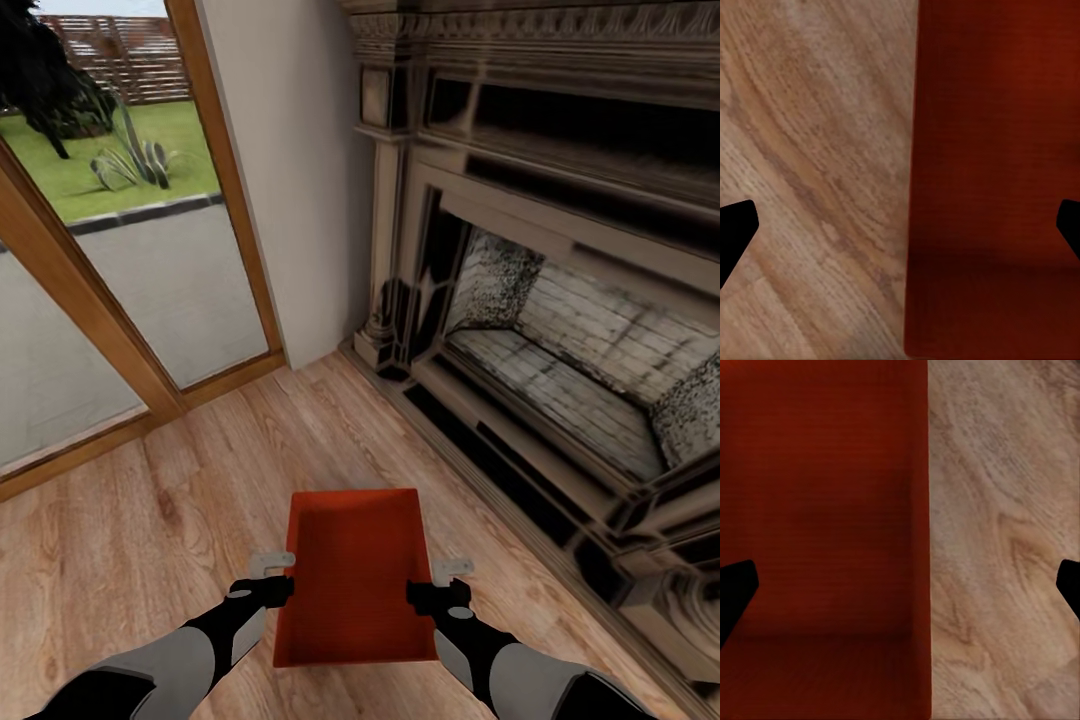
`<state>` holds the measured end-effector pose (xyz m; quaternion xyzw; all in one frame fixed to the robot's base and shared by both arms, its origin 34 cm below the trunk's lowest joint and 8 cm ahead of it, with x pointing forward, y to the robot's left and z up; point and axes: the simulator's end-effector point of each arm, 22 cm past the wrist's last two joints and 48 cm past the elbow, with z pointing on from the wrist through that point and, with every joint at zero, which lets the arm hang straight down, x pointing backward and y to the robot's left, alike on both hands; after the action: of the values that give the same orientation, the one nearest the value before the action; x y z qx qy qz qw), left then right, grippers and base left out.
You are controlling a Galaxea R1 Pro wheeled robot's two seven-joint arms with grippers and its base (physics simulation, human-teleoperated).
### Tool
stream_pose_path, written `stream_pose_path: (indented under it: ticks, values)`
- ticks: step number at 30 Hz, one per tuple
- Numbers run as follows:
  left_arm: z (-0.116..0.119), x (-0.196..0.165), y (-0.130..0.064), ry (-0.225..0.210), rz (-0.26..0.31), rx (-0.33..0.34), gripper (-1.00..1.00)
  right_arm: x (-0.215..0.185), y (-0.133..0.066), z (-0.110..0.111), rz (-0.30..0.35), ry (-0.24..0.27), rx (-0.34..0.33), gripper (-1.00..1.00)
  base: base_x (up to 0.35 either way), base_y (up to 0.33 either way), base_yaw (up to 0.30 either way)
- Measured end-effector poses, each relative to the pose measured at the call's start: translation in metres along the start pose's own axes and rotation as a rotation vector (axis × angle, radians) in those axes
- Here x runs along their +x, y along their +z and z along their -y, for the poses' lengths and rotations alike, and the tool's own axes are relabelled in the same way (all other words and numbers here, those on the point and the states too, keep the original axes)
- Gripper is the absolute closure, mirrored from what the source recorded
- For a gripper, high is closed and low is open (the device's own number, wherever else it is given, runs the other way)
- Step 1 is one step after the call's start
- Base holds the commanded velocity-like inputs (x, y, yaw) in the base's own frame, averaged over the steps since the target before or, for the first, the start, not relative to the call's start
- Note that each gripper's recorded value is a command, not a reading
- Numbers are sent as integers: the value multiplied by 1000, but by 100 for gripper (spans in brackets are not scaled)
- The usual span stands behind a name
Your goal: Move the two storage containers from the living room to the garage. In the garage, place one container on the floor and stack the other container on top of it (either order is fine).
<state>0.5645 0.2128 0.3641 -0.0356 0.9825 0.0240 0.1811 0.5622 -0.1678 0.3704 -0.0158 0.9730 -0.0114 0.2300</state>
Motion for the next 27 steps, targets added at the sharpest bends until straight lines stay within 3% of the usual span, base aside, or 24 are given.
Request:
stream_pose_path:
  ticks: [19,27]
  values:
    - [0,1,4,1,2,0,-100,2,4,3,1,-8,3,-100,0,0,0]
    - [0,8,17,1,2,0,-100,10,17,3,3,-8,3,-100,0,0,0]
